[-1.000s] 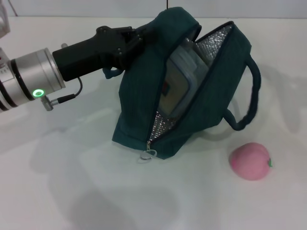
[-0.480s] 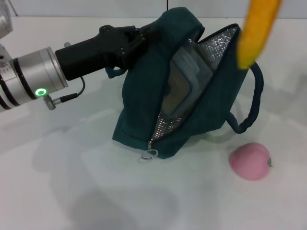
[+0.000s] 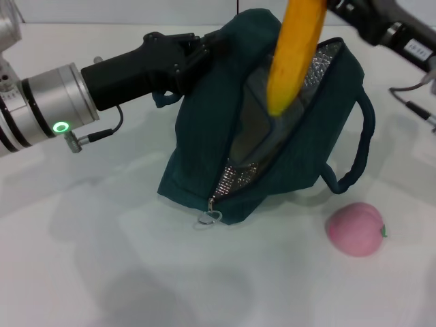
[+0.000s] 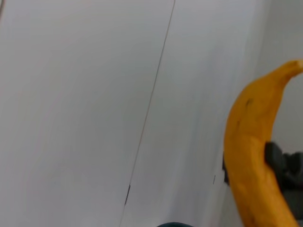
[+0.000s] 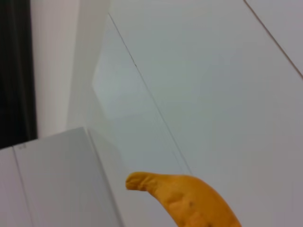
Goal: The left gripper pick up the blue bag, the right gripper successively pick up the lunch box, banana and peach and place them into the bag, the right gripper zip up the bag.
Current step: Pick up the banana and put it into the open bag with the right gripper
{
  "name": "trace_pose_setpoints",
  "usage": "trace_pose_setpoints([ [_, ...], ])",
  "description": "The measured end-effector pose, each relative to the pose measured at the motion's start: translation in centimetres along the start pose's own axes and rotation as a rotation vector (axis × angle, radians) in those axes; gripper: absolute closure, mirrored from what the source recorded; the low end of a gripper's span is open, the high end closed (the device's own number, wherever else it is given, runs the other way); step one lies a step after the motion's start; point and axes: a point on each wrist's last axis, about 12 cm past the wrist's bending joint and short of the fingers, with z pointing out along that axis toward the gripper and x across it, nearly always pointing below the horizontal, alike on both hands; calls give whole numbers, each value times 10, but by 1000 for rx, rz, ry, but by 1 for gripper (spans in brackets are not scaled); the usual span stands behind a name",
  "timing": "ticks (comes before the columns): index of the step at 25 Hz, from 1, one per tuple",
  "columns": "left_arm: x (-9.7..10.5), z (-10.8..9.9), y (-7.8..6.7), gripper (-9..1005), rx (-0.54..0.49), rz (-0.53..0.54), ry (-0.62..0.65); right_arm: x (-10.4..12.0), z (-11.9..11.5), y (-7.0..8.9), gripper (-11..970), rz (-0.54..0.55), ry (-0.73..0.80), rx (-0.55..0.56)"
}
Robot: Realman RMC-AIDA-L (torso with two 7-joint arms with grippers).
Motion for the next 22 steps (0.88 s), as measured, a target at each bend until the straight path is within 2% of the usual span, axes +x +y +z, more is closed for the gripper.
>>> trace_pose_setpoints([
  [7,1,8,0,950,14,0,2,24,3,3,470,-67,20,52],
  [19,1,13,3,950,-3,-4,2,37,4,11,421,-66,64,20],
  [22,0,12,3,950,-7,-5,-1,34,-1,12,295,-74,40,22],
])
